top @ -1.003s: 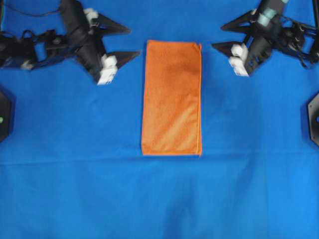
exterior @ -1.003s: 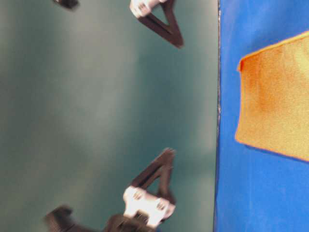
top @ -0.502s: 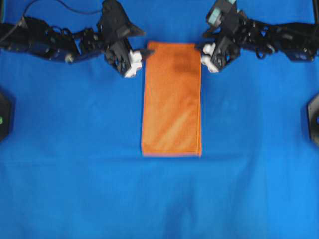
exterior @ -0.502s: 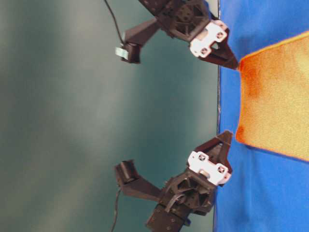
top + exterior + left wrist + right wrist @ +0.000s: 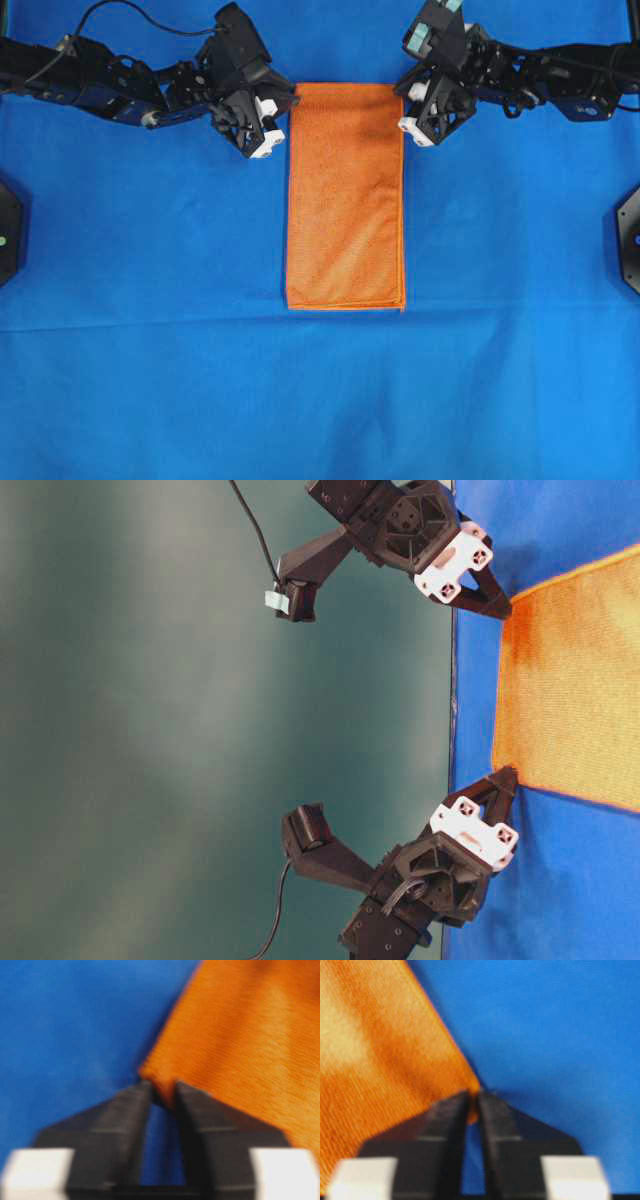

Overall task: Fold a vertical towel.
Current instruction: 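Move both grippers to the towel's top corners, left and right, then close both grippers on the top corners and lift the edge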

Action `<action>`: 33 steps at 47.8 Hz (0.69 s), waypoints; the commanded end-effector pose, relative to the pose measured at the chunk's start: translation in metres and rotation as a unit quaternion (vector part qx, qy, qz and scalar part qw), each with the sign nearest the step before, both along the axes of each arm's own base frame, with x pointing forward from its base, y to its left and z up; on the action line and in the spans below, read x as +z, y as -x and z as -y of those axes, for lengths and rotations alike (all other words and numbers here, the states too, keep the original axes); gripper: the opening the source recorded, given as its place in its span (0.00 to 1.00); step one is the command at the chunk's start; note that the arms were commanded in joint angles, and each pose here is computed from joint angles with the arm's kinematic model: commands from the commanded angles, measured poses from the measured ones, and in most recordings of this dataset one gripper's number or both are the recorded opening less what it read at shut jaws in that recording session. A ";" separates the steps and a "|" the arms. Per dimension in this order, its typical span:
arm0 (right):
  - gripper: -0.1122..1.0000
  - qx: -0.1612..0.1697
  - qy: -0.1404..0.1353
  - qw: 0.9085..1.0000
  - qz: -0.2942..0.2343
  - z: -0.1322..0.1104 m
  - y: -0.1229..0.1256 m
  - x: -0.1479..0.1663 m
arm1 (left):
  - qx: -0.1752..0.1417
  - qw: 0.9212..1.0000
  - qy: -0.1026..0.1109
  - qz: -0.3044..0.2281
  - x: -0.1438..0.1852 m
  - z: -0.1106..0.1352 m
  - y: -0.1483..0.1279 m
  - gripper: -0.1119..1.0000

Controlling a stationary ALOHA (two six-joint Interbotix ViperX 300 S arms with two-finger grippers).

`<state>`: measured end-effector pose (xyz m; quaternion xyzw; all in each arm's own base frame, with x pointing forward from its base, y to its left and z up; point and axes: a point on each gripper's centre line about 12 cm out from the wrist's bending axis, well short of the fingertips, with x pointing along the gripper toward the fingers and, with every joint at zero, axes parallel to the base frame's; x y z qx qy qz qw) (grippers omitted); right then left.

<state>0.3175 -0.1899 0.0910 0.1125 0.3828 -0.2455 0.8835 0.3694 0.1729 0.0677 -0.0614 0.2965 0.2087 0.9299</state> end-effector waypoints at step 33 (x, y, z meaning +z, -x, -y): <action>0.12 -0.020 0.023 0.999 0.033 0.018 0.003 0.028 | 0.006 0.999 -0.035 0.018 0.038 -0.020 0.000 0.11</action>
